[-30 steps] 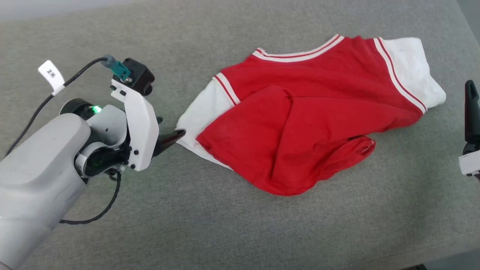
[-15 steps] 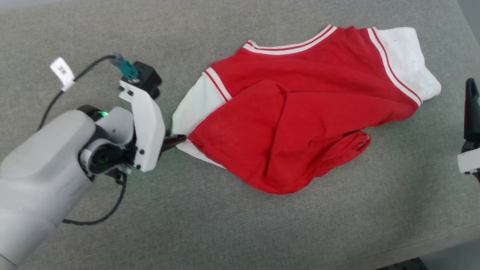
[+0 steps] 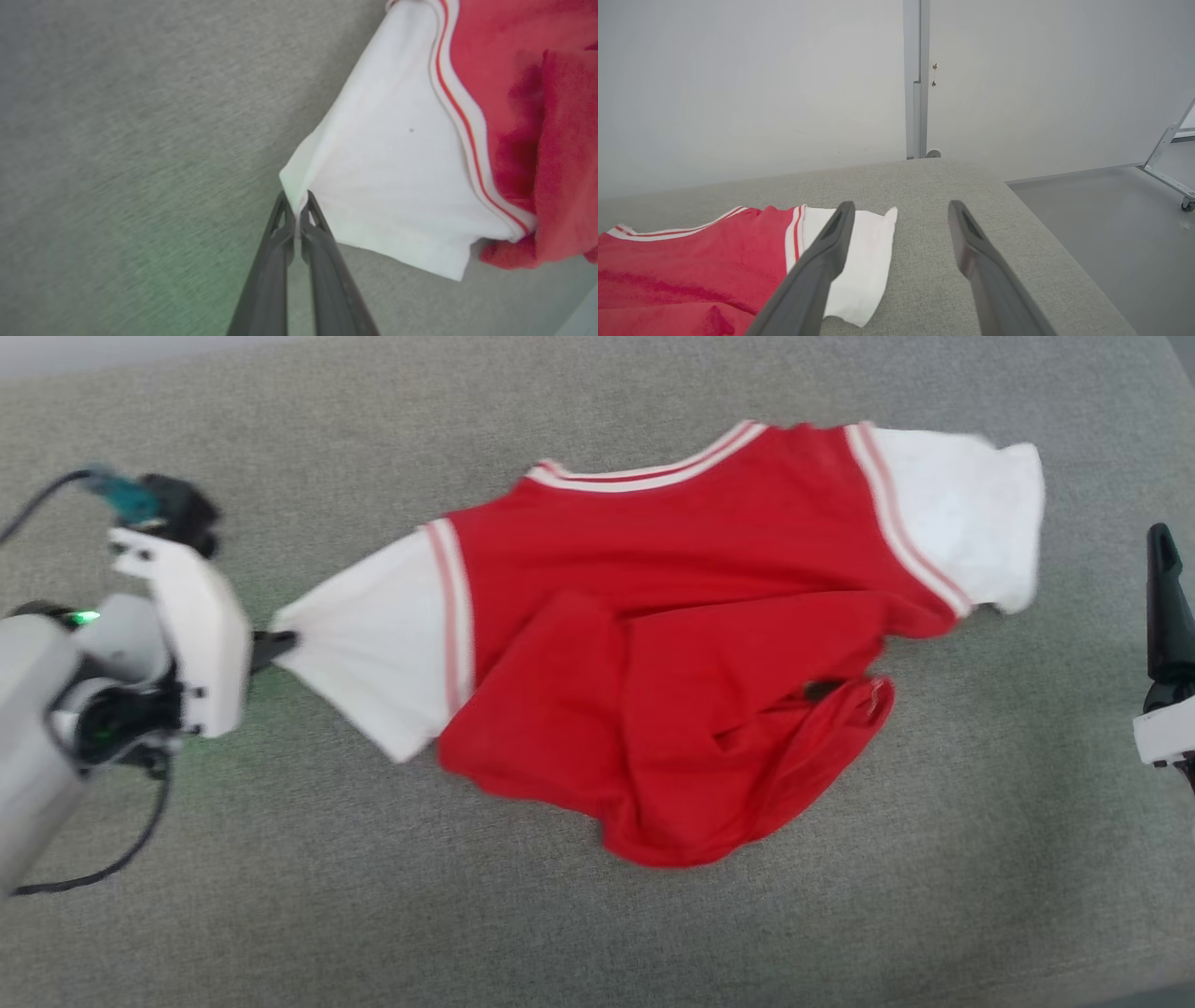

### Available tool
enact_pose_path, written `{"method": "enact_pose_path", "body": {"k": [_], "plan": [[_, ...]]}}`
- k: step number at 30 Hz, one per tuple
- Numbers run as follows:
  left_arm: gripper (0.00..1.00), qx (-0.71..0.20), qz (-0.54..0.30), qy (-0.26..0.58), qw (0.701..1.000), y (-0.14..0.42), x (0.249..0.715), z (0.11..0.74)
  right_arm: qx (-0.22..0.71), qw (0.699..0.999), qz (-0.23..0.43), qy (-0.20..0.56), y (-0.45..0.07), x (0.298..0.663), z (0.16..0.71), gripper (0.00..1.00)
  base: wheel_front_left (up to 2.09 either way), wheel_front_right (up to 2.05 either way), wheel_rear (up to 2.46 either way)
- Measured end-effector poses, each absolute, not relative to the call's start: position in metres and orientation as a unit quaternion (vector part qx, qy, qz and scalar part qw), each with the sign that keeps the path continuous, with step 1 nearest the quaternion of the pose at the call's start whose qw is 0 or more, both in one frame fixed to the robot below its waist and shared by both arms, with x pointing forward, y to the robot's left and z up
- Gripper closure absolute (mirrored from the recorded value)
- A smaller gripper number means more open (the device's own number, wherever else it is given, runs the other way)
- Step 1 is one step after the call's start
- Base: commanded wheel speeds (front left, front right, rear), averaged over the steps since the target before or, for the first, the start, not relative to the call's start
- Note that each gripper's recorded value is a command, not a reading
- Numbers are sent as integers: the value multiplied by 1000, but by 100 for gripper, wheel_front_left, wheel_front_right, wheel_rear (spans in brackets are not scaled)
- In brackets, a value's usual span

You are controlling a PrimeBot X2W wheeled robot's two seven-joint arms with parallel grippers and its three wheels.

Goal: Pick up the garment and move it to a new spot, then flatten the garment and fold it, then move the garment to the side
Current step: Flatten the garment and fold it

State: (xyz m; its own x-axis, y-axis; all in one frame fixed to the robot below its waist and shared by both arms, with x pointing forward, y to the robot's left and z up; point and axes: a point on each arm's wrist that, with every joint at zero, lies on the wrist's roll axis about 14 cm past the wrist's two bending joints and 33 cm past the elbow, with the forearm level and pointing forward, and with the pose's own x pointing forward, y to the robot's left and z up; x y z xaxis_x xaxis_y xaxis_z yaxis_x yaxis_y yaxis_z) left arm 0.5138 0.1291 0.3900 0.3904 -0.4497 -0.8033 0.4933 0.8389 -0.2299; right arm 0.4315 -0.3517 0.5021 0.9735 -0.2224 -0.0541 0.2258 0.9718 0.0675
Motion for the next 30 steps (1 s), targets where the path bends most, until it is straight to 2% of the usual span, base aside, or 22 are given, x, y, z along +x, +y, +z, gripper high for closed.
{"method": "enact_pose_path", "body": {"k": [8,16,17,18,19,20,21,26,30], "plan": [[100,38,-213,480,850,189,513,389,37,994,-103,29,-345,432,502,0,0,0,0],[100,15,-209,448,869,186,515,398,38,994,-96,33,-341,431,505,0,0,0,0],[87,13,-210,440,873,184,516,401,37,994,-93,33,-340,432,505,0,0,0,0],[62,13,-210,440,873,184,516,401,37,994,-93,33,-340,432,505,0,0,0,0],[53,9,-209,433,877,184,516,403,37,995,-90,34,-338,433,506,0,0,0,0],[33,10,-209,426,880,183,517,405,37,995,-86,36,-336,433,506,0,0,0,0],[0,9,-208,414,886,184,517,408,38,995,-82,37,-333,434,506,0,0,0,0],[0,2,-183,338,923,199,520,425,40,997,-47,53,-310,444,503,0,0,0,0],[0,-18,-160,260,952,211,506,438,41,996,9,83,-273,459,495,0,0,0,0]]}}
